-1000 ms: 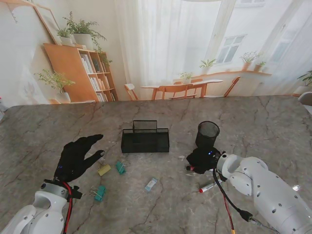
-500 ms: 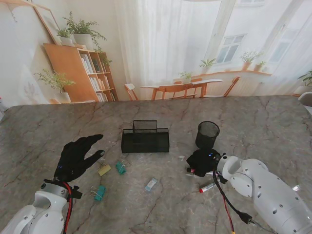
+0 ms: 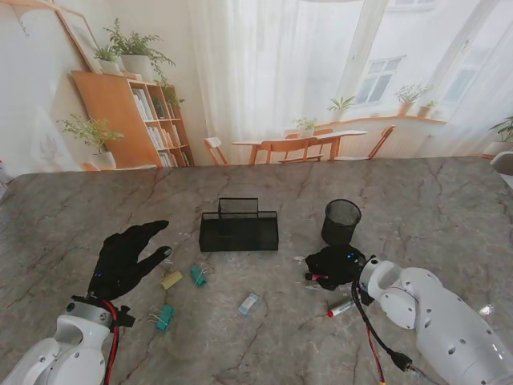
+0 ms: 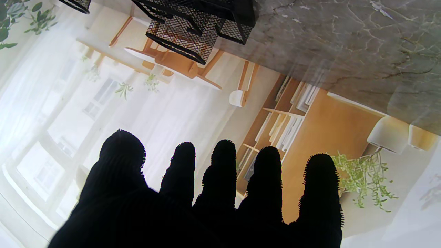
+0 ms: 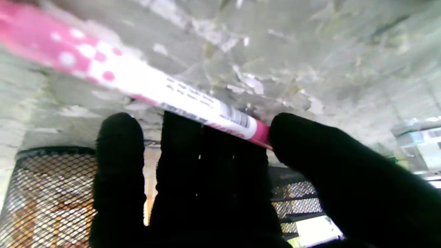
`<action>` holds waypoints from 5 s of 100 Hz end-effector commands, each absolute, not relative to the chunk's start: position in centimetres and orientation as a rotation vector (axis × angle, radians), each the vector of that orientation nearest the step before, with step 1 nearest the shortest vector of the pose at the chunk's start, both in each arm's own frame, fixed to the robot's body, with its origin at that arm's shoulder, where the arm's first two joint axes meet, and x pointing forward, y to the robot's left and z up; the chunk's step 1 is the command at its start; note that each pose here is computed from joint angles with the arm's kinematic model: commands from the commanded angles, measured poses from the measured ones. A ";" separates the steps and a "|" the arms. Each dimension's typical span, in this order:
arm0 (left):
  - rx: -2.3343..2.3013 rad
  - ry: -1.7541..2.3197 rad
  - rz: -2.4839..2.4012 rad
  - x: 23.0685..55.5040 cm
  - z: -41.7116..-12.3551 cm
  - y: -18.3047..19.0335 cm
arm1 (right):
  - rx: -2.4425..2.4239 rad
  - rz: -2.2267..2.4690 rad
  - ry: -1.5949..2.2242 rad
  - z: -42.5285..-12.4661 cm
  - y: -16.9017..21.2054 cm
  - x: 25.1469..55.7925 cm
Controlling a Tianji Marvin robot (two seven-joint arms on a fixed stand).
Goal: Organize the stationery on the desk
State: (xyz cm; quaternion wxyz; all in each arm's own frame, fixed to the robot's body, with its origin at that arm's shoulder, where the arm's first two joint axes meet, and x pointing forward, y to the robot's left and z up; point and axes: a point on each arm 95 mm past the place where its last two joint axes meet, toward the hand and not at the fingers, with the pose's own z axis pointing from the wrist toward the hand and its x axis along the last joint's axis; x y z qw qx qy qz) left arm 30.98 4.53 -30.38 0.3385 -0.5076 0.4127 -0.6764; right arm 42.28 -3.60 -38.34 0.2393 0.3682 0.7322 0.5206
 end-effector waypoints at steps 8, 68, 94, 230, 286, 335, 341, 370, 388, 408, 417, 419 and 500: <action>-1.325 1.067 -1.765 30.7 -30.5 4.4 | 1.016 1.462 1.955 -37.2 -3.2 41.9; -1.306 1.031 -1.778 30.2 -30.4 4.7 | 1.412 1.730 1.180 -28.7 -1.4 41.5; -1.296 1.018 -1.784 30.0 -30.3 4.9 | 1.558 1.793 0.842 -25.7 -1.1 42.3; -1.314 1.047 -1.783 30.7 -30.7 4.6 | 1.743 1.623 0.465 -28.5 -2.3 52.5; -1.325 1.053 -1.784 30.9 -30.7 4.5 | 1.774 1.571 0.480 -30.5 -3.1 51.9; -1.323 1.052 -1.785 30.9 -30.8 4.5 | 1.793 1.569 0.493 -31.1 -3.4 50.9; -1.323 1.052 -1.785 30.9 -30.8 4.5 | 1.792 1.572 0.499 -31.1 -3.4 50.8; -1.323 1.051 -1.788 30.9 -30.7 4.5 | 1.791 1.600 0.529 -30.8 -3.5 50.1; -1.322 1.048 -1.790 30.9 -30.7 4.5 | 1.794 1.610 0.557 -30.8 -3.6 49.9; -1.321 1.044 -1.793 30.8 -30.7 4.5 | 1.800 1.614 0.580 -31.2 -4.0 50.0; -1.318 1.043 -1.795 30.8 -30.7 4.5 | 1.805 1.614 0.591 -31.2 -4.1 49.9; -1.318 1.042 -1.795 30.8 -30.7 4.5 | 1.806 1.615 0.593 -31.3 -4.1 49.9; -1.303 1.031 -1.810 30.6 -30.6 4.6 | 1.499 1.775 0.994 -27.4 -6.1 45.8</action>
